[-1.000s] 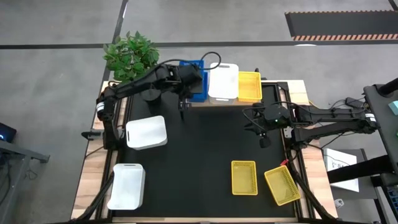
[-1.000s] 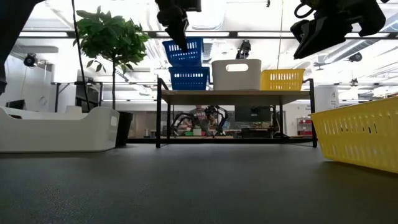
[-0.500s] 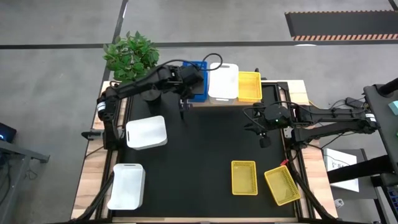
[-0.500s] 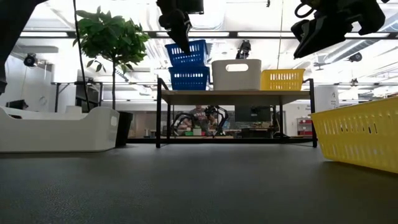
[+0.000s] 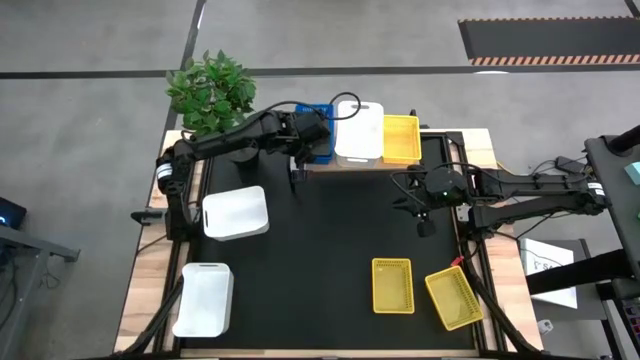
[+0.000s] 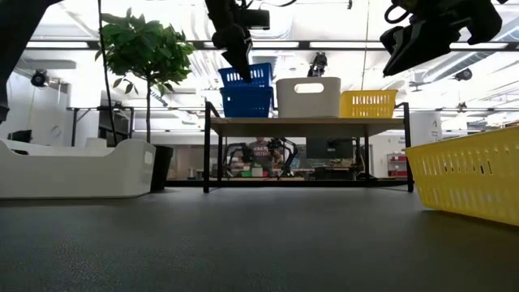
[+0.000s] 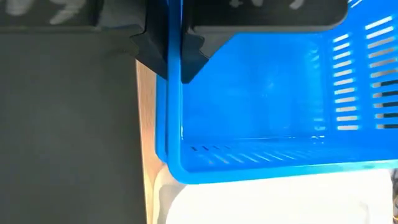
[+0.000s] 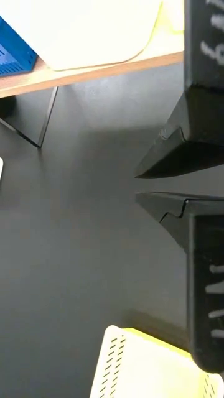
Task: Stack baskets on shelf by color
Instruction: Stack the blue bin on the other blue bins on the shelf, then stack the top white bin on the other white bin on the shelf
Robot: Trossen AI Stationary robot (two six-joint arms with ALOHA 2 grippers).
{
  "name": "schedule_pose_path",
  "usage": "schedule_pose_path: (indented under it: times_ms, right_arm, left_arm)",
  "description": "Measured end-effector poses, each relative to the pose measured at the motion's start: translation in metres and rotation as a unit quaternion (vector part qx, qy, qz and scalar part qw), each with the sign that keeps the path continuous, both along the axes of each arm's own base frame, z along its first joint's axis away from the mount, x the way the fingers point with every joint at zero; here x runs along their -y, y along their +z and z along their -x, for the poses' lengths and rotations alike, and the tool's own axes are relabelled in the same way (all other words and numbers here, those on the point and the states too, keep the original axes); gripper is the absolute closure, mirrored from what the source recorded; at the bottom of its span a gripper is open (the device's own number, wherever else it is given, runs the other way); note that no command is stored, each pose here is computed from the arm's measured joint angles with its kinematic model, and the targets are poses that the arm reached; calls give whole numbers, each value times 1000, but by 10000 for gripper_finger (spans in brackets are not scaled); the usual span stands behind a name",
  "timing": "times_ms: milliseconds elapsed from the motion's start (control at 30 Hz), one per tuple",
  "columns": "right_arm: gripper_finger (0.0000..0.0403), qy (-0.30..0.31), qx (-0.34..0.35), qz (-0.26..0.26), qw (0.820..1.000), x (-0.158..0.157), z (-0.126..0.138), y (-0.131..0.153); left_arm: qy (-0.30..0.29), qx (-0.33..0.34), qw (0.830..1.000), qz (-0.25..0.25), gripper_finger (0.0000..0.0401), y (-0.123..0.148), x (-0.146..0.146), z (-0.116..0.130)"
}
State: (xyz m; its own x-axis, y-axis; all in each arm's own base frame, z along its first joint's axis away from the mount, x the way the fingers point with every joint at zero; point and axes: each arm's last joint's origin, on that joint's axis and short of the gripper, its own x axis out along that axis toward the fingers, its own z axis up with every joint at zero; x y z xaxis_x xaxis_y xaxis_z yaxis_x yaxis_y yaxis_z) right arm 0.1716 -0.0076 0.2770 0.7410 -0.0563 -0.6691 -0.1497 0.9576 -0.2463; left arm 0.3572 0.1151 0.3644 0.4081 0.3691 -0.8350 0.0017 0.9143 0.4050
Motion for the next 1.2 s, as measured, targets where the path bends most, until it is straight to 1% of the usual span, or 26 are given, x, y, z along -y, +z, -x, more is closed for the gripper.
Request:
schedule_pose_path:
  times_ms: [500, 567, 667, 800, 900, 1067, 1200]
  right_arm:
    - [365, 0, -1, 0, 1000, 0, 0, 0]
    - [365, 0, -1, 0, 1000, 0, 0, 0]
    - [365, 0, -1, 0, 1000, 0, 0, 0]
    - [365, 0, -1, 0, 1000, 0, 0, 0]
    - [365, 0, -1, 0, 1000, 0, 0, 0]
    - [365, -4, -1, -5, 1000, 0, 0, 0]
    - [365, -5, -1, -6, 1000, 0, 0, 0]
  left_arm:
    - [-2, 5, 1000, -5, 397, 0, -1, -1]
    - [-2, 4, 1000, -5, 386, 0, -1, -1]
    - [-1, 4, 1000, -7, 359, 0, -1, -1]
    - [-2, -1, 1000, -22, 319, 1, -1, -1]
    - [-2, 0, 999, -33, 295, 4, 3, 1]
    - [-11, 17, 999, -33, 279, 17, 18, 8]
    - [9, 63, 998, -6, 278, 30, 41, 14]
